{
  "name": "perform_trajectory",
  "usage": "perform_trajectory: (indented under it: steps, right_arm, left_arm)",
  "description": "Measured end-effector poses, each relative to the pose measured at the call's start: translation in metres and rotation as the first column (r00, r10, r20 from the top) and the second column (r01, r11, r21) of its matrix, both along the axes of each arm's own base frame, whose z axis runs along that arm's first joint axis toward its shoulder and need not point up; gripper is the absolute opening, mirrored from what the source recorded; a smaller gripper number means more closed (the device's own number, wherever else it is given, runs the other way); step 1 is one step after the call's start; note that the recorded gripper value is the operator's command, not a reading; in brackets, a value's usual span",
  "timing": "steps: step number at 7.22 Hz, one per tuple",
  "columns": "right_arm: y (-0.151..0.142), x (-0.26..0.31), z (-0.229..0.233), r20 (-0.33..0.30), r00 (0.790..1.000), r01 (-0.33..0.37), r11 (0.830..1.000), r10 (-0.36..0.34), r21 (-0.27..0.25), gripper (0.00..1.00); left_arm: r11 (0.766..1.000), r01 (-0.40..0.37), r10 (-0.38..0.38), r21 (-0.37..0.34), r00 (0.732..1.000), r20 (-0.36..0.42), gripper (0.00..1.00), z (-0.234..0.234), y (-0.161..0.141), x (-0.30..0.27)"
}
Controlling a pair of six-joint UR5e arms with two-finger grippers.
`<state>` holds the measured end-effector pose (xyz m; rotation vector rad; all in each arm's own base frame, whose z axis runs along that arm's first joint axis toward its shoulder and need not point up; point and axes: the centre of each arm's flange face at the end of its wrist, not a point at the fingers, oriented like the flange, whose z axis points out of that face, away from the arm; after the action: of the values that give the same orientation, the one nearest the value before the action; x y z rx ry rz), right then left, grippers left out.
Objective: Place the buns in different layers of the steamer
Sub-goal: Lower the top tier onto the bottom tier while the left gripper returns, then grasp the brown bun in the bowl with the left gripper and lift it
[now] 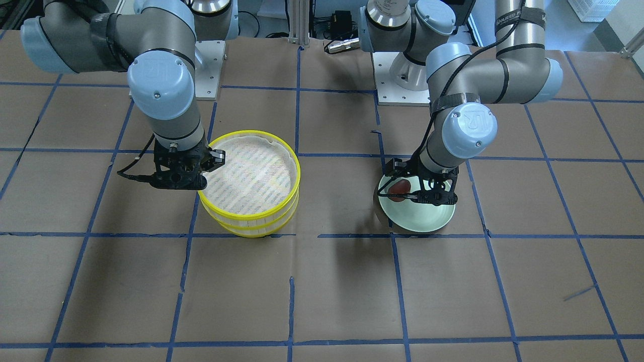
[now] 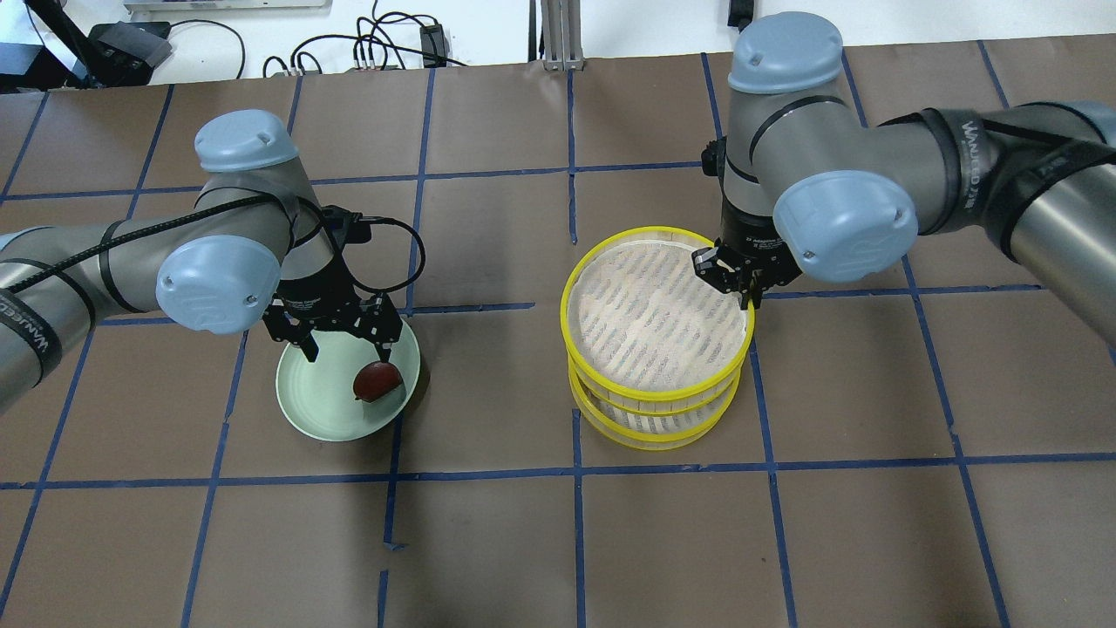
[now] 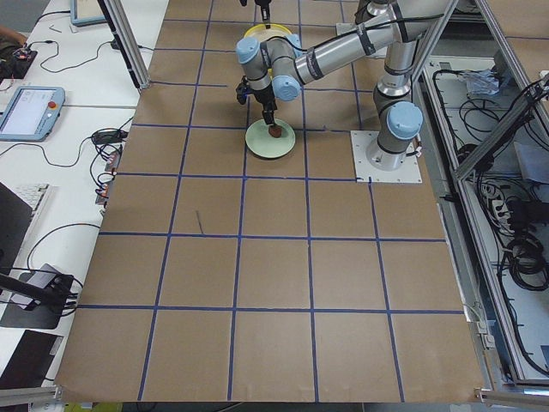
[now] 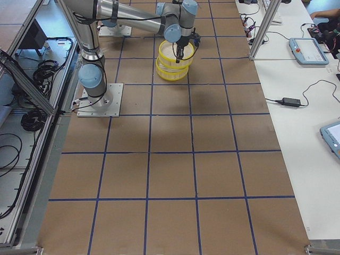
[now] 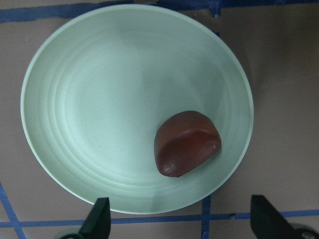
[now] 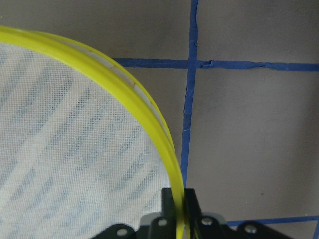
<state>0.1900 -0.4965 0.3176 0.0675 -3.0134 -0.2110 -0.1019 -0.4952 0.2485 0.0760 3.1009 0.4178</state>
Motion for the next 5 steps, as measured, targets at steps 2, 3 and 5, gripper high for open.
perform_trajectory:
  steps: [2,3,5]
  right_arm:
    - [0.006,0.002,-0.011,-0.001,1.000,-0.019,1.000,0.019,0.005,0.05]
    - [0.007,0.001,-0.013,0.000,1.000,-0.030,1.000,0.030,0.004,0.05]
    - [0.007,-0.001,-0.019,0.006,0.998,-0.057,0.998,0.058,-0.014,0.05]
  left_arm:
    - [1.000,0.006,-0.006,-0.021,1.000,-0.001,1.00,-0.017,-0.011,0.001]
    - [1.000,0.004,-0.004,-0.021,1.000,-0.002,1.00,-0.025,-0.014,0.001]
    - [1.000,0.003,-0.003,0.000,1.000,-0.012,0.95,-0.038,-0.006,-0.003]
